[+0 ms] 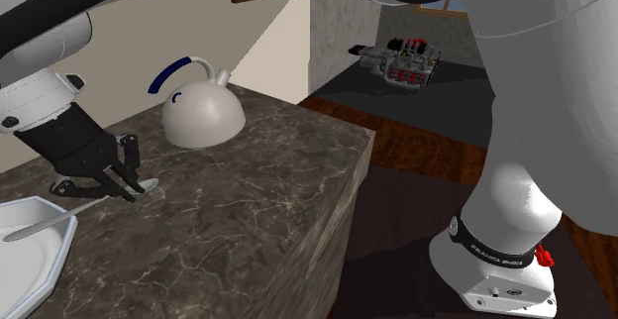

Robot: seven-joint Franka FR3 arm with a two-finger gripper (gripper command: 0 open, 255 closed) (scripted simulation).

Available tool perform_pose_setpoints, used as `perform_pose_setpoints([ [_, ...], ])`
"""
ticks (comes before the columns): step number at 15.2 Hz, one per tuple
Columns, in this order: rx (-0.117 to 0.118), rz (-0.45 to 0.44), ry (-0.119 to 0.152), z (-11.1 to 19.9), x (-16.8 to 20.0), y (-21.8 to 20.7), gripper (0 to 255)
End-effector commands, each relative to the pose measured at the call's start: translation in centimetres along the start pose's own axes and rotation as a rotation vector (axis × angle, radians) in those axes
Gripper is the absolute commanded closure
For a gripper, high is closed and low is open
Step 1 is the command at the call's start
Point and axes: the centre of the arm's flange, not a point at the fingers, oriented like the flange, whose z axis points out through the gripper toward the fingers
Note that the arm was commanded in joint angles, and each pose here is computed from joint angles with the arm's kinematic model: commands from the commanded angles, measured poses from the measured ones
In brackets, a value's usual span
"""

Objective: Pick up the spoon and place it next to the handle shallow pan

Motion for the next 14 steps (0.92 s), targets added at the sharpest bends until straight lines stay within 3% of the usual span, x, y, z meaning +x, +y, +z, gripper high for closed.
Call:
perform_pose_setpoints([
  [1, -0.001, 0.001, -0.001, 0.2, 0.1, 0.1, 255],
  [5, -0.001, 0.001, -0.001, 0.2, 0.1, 0.1, 255],
  [6, -0.001, 0.001, -0.001, 0.2, 0.1, 0.1, 0],
  [11, -0.001, 0.001, -0.001, 0.2, 0.1, 0.1, 0],
  [14, -0.001, 0.001, -0.001, -3.7, 0.1, 0.1, 0],
])
